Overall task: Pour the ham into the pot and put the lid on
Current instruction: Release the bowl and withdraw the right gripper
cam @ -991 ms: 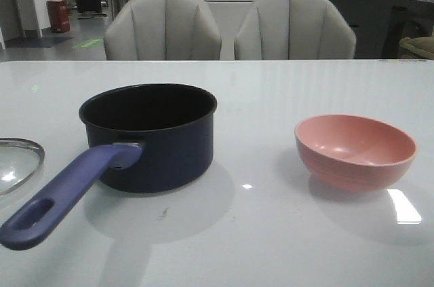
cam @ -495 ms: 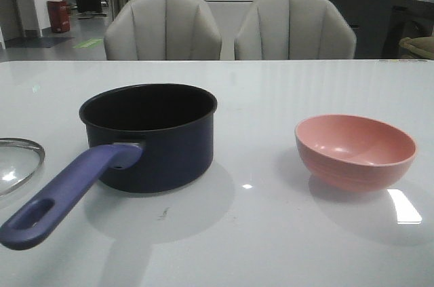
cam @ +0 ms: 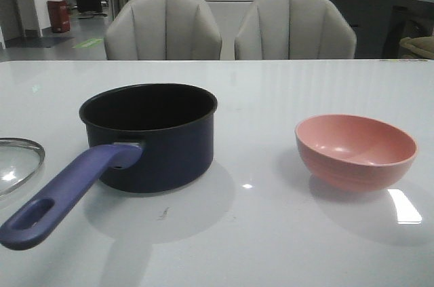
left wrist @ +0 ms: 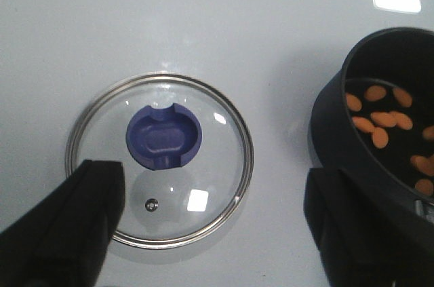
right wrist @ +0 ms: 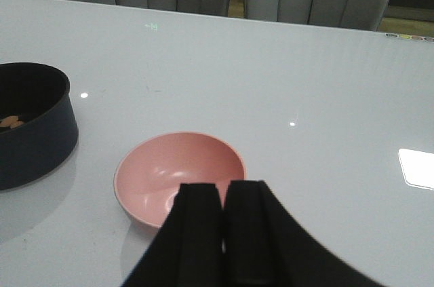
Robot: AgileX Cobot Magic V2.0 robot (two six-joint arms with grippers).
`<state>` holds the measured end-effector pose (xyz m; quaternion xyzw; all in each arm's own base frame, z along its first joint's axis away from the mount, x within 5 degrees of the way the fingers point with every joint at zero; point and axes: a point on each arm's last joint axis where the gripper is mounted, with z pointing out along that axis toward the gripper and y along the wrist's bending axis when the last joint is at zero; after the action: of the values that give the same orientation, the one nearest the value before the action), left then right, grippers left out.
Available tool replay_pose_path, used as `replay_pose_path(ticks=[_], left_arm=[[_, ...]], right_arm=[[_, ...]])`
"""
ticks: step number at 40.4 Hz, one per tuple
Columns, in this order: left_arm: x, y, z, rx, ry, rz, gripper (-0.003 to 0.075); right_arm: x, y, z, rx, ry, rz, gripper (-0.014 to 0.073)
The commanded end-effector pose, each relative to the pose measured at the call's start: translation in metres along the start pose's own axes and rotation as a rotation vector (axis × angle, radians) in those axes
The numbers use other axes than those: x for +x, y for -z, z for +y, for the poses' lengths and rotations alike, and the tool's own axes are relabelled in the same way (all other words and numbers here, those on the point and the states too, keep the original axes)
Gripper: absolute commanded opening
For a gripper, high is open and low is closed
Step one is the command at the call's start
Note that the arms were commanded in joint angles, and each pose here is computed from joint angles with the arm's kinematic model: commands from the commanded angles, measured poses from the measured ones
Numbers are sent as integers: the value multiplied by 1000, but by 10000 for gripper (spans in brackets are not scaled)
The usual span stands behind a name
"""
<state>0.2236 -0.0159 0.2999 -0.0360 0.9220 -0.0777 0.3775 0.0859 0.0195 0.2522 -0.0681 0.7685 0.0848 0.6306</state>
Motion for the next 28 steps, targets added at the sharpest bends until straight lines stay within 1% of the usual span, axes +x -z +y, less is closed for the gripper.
replay_pose_path(ticks=[1,5,11,16,23,28], left_arm=[[-25,-11,-2,2,14,-2,586],[-36,-29,2,-27,1,74,586],[-54,-53,17,-31,106,201,586],[-66,-67,24,-38,127,287,586],[-72,-89,28,-54,113,397,586],[-70,-104,31,-62,112,439,586]], right_arm=[[-15,1,-2,31,3,-96,145],[-15,1,-2,31,3,-96,145],[-15,1,-2,31,3,-96,145],[-15,1,-2,31,3,-96,145],[-15,1,-2,31,3,-96,145],[-15,1,-2,30,3,-94,145]])
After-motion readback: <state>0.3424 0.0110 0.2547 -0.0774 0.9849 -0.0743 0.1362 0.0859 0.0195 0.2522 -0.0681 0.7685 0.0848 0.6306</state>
